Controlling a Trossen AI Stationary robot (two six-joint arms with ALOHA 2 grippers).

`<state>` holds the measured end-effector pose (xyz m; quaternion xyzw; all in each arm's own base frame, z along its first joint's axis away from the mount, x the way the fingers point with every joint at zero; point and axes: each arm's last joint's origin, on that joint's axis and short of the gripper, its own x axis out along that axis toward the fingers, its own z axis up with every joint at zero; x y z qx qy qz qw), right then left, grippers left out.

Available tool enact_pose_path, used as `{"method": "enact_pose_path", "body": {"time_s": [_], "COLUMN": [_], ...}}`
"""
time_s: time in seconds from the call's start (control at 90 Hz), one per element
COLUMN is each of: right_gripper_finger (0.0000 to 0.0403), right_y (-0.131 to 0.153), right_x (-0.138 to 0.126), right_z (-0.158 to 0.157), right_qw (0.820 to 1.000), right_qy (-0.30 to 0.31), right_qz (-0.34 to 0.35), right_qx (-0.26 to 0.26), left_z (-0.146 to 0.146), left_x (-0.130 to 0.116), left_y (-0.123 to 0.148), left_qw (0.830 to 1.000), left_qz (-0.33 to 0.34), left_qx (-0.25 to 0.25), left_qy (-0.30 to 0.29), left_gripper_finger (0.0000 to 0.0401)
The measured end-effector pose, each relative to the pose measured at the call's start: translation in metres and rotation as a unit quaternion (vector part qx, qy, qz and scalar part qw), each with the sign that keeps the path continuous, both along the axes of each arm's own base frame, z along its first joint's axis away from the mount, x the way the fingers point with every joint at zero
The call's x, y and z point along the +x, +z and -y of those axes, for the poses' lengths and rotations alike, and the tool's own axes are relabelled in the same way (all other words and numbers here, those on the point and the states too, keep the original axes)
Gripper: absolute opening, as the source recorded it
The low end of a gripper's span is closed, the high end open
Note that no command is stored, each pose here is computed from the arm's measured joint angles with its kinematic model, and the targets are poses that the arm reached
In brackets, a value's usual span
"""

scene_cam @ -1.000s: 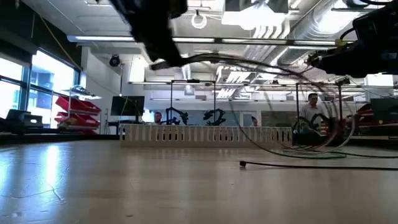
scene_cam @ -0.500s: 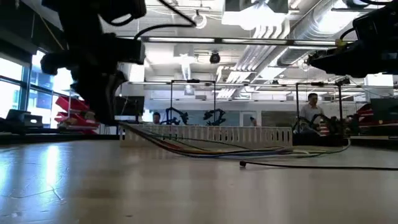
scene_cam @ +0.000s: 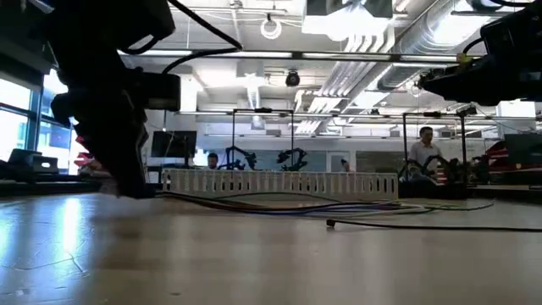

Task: Ziptie cables
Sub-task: Move the cable wires to the center of the table

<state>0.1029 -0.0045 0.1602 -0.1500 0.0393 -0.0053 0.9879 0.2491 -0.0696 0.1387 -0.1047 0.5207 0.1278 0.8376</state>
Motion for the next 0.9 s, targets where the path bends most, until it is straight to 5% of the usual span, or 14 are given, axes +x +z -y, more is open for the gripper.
{"method": "enact_pose_path", "body": {"time_s": [0.489,0.667,0.856,0.9], "right_gripper_finger": [0.0016,0.0016,0.0016,0.0016], "right_y": [0.0009,0.0009,0.0059,0.0098], "right_x": [-0.0001,0.0000,0.0001,-0.0001], "right_z": [0.0027,0.0018,-0.0041,-0.0051], "right_qw": [0.999,0.995,0.997,0.993], "right_qy": [-0.045,-0.024,0.069,0.085], "right_qz": [0.004,0.000,0.030,0.046], "right_qx": [-0.013,-0.098,0.015,0.075], "left_z": [-0.0010,-0.0009,0.0010,0.0013], "left_x": [-0.0010,-0.0006,0.0027,0.0030], "left_y": [-0.0019,-0.0017,-0.0002,-0.0001], "left_qw": [1.000,1.000,0.999,0.999], "left_qz": [0.004,0.008,0.024,0.025], "left_qx": [0.007,0.000,-0.024,-0.027], "left_qy": [0.007,0.021,0.022,0.021], "left_gripper_finger": [0.0001,0.0001,0.0001,0.0001]}}
